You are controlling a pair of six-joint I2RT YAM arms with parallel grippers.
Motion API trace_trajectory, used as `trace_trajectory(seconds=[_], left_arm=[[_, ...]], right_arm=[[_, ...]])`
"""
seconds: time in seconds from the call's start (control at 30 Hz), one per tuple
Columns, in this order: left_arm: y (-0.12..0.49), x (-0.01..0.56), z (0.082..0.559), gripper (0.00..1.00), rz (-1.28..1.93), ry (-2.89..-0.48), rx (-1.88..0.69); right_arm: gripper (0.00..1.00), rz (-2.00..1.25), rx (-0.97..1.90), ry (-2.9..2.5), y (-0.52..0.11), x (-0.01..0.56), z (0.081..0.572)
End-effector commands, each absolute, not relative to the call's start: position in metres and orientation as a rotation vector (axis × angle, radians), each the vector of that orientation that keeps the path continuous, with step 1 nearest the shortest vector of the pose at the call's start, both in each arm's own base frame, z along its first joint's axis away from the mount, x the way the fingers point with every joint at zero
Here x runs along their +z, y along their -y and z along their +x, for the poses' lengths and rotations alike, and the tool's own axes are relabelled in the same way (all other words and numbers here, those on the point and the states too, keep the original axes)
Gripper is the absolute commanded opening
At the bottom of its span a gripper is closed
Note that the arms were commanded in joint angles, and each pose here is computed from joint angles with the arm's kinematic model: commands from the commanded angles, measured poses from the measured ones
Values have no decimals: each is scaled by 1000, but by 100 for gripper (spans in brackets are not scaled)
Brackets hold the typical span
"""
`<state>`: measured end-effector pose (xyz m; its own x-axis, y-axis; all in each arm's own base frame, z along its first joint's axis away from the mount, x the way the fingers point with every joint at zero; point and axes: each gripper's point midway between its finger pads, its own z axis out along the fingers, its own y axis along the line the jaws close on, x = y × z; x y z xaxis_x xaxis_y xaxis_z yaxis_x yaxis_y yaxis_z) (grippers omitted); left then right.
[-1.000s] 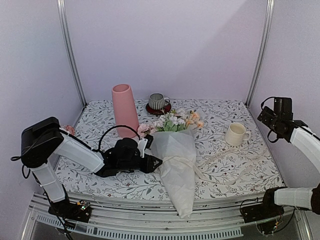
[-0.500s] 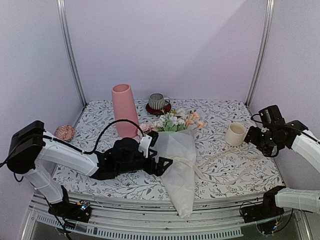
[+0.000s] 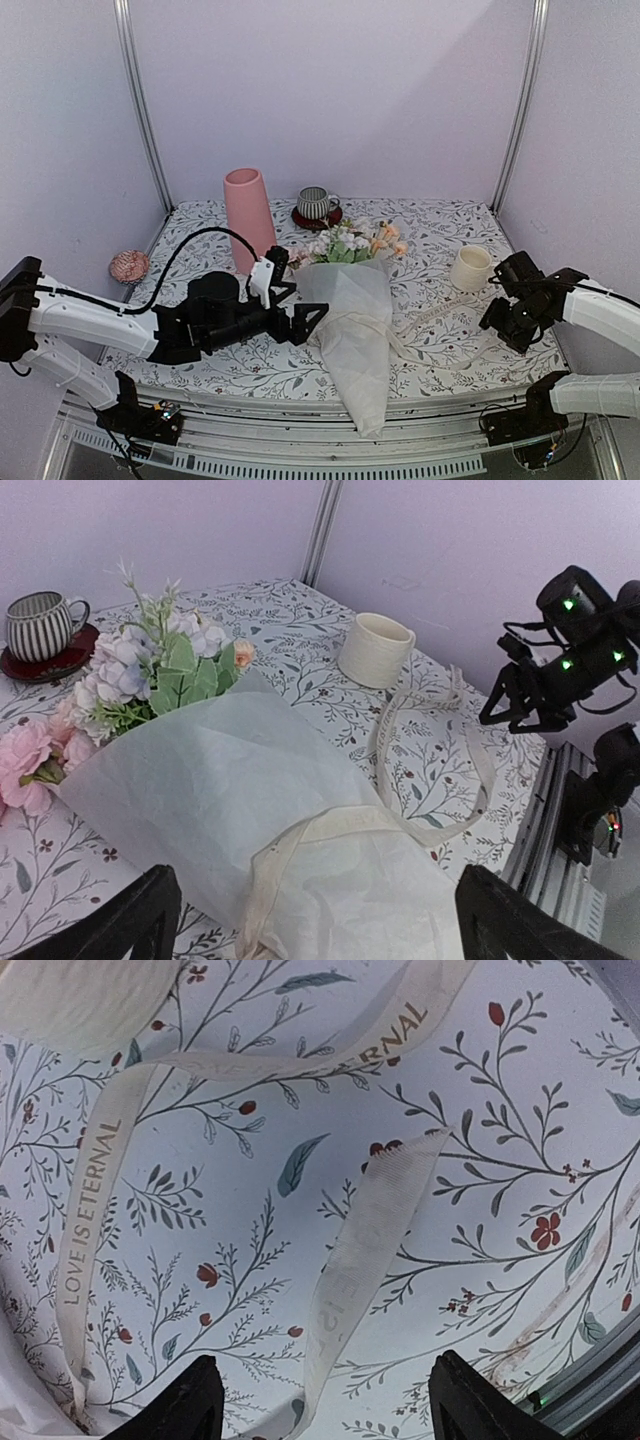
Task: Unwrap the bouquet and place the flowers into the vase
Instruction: Untie the half-tied ribbon from the folded wrapping paper, then pick up the untied ribbon from the center of the board.
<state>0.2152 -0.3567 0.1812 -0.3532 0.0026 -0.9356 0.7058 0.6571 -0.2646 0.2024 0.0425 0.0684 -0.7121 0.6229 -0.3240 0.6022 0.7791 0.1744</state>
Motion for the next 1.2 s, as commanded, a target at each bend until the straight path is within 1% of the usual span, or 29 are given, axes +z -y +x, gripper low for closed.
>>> trace_trajectory(seconds=[0.0, 0.17, 0.33, 0.57, 0.73, 0.87, 1.0, 1.07, 1.1, 1.17], left_arm=[[344, 185, 215, 98, 559, -1780, -767], [339, 187, 214, 98, 551, -1774, -759], [339, 184, 215, 98, 553, -1780, -757], [341, 183, 215, 98, 556, -1784, -758], [342, 182, 215, 98, 558, -1786, -756], [344, 183, 215, 98, 562, -1786, -758], [344, 182, 216, 97, 564, -1791, -750], [343, 183, 216, 97, 563, -1792, -745], [342, 183, 216, 97, 562, -1792, -744], [342, 183, 216, 97, 566, -1791, -740]], right_arm=[[72, 993, 104, -2601, -47, 50, 201], [72, 1042, 159, -2620, -53, 31, 196], [72, 1063, 126, -2637, -51, 19, 192], [65, 1060, 131, -2655, -55, 9, 191], [62, 1054, 125, -2654, -56, 8, 194], [54, 1049, 138, -2649, -59, 9, 200], [53, 1025, 131, -2673, -64, 8, 205], [44, 1010, 111, -2687, -65, 6, 206], [38, 1000, 108, -2692, -66, 5, 207], [31, 988, 102, -2699, -67, 6, 209]])
